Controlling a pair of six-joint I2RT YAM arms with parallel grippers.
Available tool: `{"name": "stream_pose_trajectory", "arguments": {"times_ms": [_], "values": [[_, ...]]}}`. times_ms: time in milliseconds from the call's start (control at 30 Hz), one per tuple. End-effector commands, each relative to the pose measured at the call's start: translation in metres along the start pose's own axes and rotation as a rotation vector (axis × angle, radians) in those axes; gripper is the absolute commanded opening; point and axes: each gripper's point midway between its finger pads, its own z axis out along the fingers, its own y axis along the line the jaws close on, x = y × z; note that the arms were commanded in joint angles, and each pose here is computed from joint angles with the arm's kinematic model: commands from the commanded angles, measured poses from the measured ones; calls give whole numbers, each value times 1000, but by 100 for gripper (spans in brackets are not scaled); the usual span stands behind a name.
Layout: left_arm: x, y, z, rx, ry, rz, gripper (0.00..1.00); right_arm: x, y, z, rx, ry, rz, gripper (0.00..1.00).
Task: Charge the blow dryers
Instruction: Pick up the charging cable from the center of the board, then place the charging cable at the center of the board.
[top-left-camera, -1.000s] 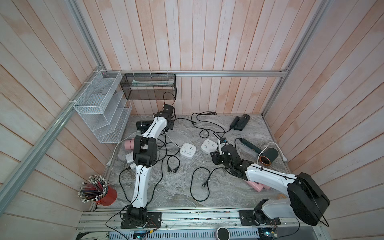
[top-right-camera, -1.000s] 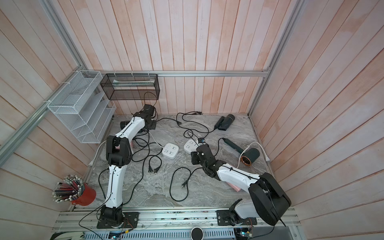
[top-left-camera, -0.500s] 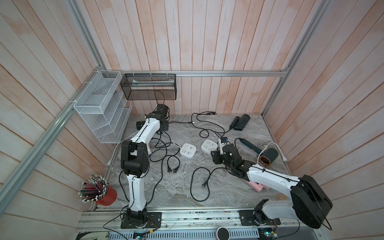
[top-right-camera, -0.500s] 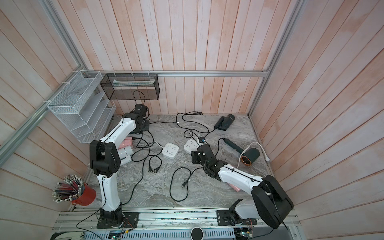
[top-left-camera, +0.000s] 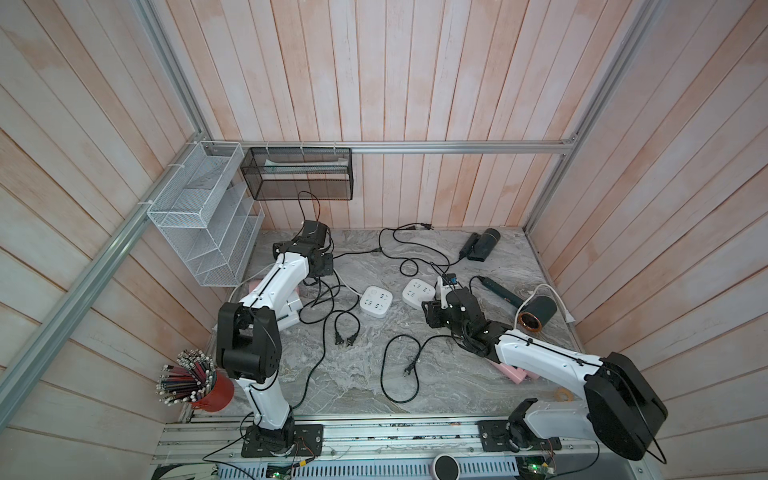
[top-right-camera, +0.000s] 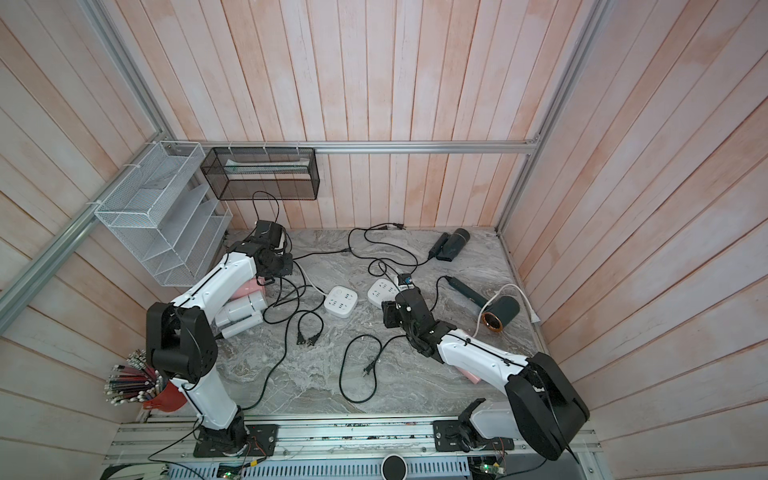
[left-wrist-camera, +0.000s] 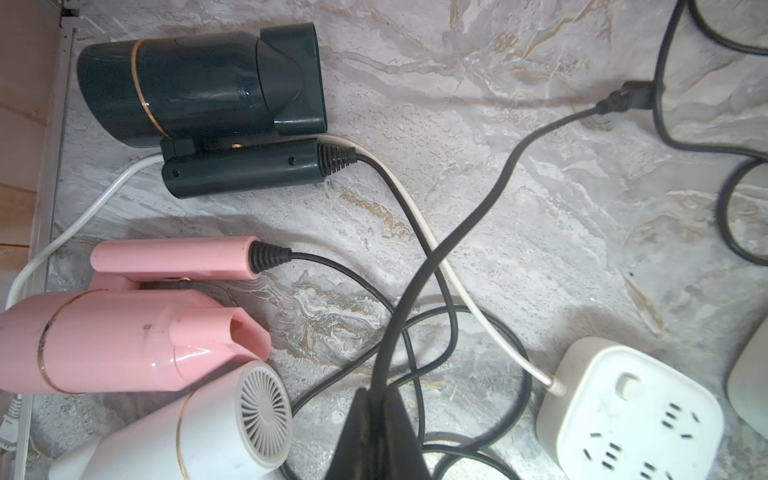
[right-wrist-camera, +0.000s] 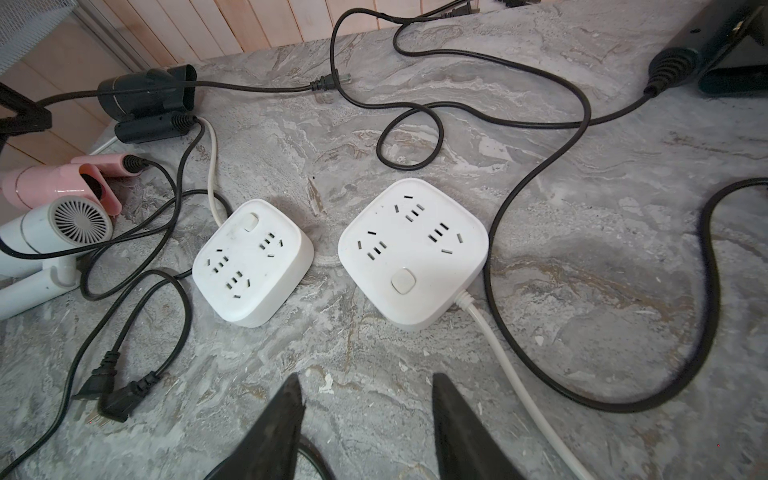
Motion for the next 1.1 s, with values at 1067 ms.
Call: {"name": "stream_pose_trajectory", "arguments": {"times_ms": [1067], "values": [[13, 54, -18, -28, 12, -138, 10, -7, 4, 2, -7, 7, 10, 51]]}}
